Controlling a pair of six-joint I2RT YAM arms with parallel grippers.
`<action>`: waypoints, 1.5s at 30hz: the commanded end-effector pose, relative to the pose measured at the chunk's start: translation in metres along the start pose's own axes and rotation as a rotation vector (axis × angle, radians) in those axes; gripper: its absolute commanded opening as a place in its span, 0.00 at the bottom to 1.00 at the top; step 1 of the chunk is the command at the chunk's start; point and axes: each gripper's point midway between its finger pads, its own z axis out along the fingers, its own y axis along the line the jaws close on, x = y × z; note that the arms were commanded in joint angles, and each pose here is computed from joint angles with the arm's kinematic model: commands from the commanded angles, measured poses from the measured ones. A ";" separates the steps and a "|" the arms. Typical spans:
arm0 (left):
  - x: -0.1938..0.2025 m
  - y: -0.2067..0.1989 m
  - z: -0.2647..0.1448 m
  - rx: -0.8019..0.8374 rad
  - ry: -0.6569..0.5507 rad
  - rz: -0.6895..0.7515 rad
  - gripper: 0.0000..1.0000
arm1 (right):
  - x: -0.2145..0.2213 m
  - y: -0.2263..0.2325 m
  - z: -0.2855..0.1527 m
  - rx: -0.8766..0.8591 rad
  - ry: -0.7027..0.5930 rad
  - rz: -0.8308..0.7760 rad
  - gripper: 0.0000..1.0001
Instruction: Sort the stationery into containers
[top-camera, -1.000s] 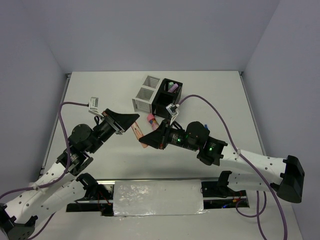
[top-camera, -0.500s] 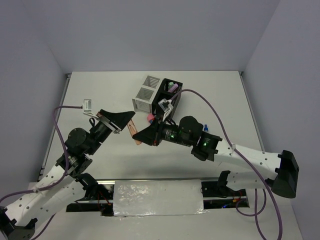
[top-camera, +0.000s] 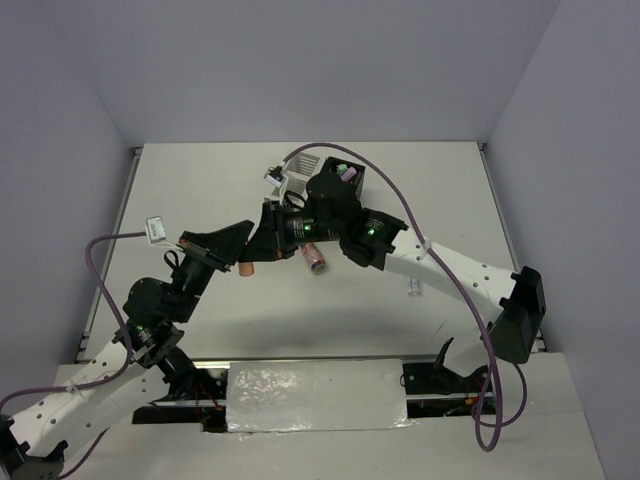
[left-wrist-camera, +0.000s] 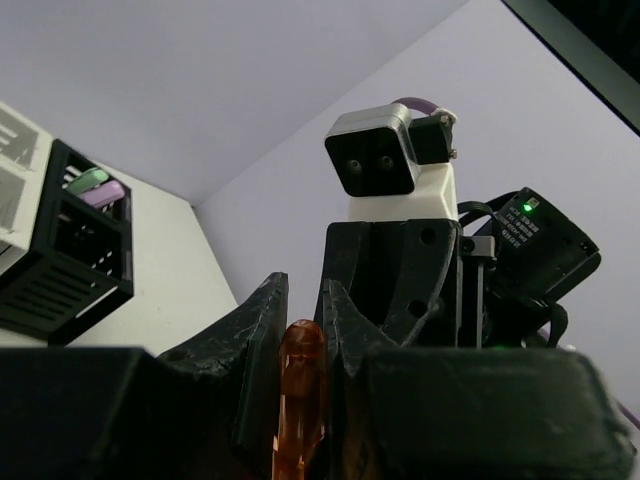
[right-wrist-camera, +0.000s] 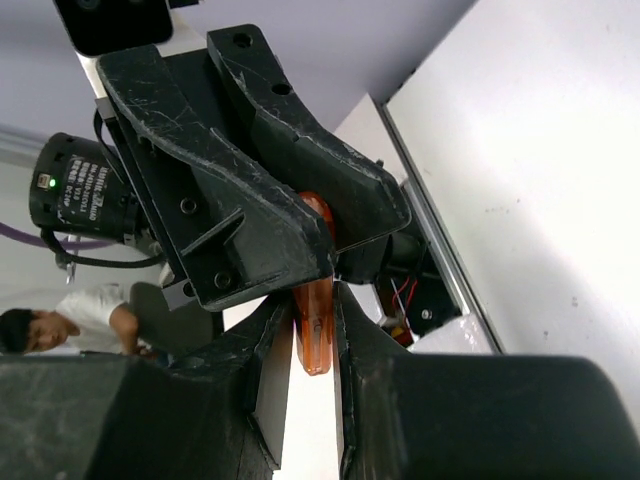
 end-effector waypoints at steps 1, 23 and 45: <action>0.100 0.048 -0.048 -0.109 0.452 0.047 0.00 | -0.162 0.065 -0.051 -0.123 -0.598 -0.223 0.00; 0.005 0.034 0.000 -0.478 0.311 0.427 0.40 | -0.115 -0.045 -0.054 0.082 -0.494 -0.303 0.00; -0.041 0.058 -0.030 -0.587 0.292 0.659 0.99 | -0.268 -0.298 -0.052 0.692 -0.605 -0.475 0.07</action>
